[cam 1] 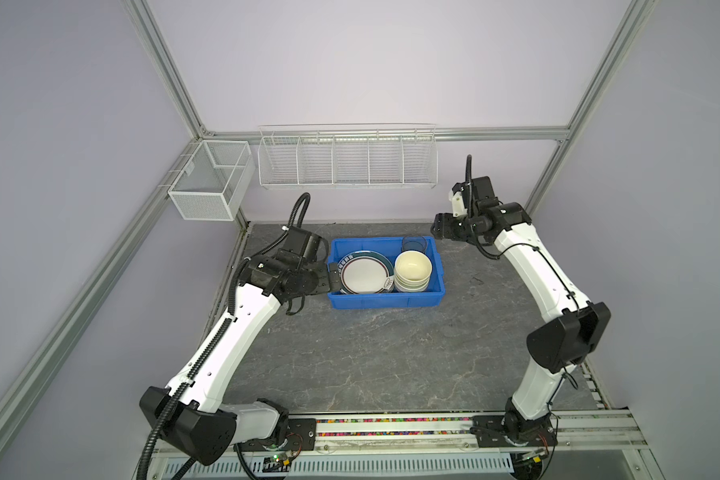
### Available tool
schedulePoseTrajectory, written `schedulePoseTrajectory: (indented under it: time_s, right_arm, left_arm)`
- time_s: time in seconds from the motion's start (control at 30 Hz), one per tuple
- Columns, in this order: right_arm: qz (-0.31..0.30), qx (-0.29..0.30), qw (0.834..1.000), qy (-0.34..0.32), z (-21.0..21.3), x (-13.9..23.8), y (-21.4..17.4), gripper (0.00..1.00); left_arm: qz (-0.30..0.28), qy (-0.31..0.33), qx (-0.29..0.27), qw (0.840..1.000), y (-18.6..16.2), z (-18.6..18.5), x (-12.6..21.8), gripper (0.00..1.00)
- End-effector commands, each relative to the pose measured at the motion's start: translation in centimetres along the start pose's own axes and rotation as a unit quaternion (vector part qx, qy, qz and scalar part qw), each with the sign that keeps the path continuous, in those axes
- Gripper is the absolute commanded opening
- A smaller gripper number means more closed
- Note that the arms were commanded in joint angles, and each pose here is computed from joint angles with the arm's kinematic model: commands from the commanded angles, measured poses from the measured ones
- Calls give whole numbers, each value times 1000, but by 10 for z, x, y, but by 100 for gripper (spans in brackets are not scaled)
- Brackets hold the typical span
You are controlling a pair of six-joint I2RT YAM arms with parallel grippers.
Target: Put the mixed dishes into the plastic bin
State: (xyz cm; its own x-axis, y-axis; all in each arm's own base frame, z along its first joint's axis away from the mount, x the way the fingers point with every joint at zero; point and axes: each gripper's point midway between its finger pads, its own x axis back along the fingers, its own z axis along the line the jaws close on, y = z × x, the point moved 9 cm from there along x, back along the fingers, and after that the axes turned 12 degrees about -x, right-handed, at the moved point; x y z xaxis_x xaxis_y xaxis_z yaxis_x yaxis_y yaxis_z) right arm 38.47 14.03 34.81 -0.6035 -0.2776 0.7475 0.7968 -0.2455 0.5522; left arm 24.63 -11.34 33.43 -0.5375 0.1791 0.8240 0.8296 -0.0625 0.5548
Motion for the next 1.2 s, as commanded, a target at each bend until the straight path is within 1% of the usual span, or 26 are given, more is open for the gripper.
schedulePoseTrajectory:
  time_s: [0.0, 0.03, 0.07, 0.17, 0.3, 0.4, 0.57, 0.7, 0.8, 0.87, 0.97, 1.03, 1.07, 1.13, 1.17]
  right_arm:
    - [-33, 8, 999, 11, -3, 23, -7, 93]
    - [-38, 8, 999, 10, -6, 28, -12, 89]
    - [-39, 8, 999, 7, -8, 31, -16, 88]
    - [-38, 9, 999, 3, -16, 40, -30, 88]
    - [-40, 6, 999, -16, -31, 49, -51, 88]
    - [-52, 3, 998, -36, -45, 56, -68, 88]
    - [-73, -7, 995, -62, -66, 68, -93, 88]
    - [-97, 3, 993, -68, -81, 82, -111, 88]
    - [-112, 16, 990, -83, -90, 91, -122, 88]
    - [-119, 25, 988, -100, -96, 93, -126, 88]
    - [-121, 38, 986, -110, -104, 87, -131, 88]
    - [-124, 94, 984, -91, -105, 75, -136, 88]
    - [-124, 118, 981, -89, -106, 70, -138, 88]
    - [-125, 131, 979, -93, -111, 61, -141, 88]
    - [-115, 136, 980, -87, -115, 54, -147, 89]
  left_arm:
    - [-26, 2, 0, 1000, 3, 9, 12, 99]
    - [-31, 4, 3, 1000, 3, 12, 12, 99]
    - [-34, 5, 6, 999, 4, 15, 13, 99]
    - [-50, 11, 19, 999, 7, 24, 18, 99]
    - [-99, 1, 28, 995, 12, 30, 29, 99]
    - [-121, 5, 28, 992, 15, 31, 33, 99]
    - [-143, 20, 35, 989, 16, 35, 29, 99]
    - [-178, 39, 30, 983, 18, 39, 26, 99]
    - [-219, 66, 29, 973, 17, 45, 26, 99]
    - [-244, 85, 16, 966, 16, 48, 24, 99]
    - [-268, 113, -28, 956, 11, 53, 14, 99]
    - [-283, 129, -80, 947, 5, 54, 0, 99]
    - [-287, 140, -92, 943, 0, 57, -7, 99]
    - [-294, 176, -85, 936, -11, 65, -19, 99]
    - [-294, 191, -78, 933, -16, 68, -26, 99]
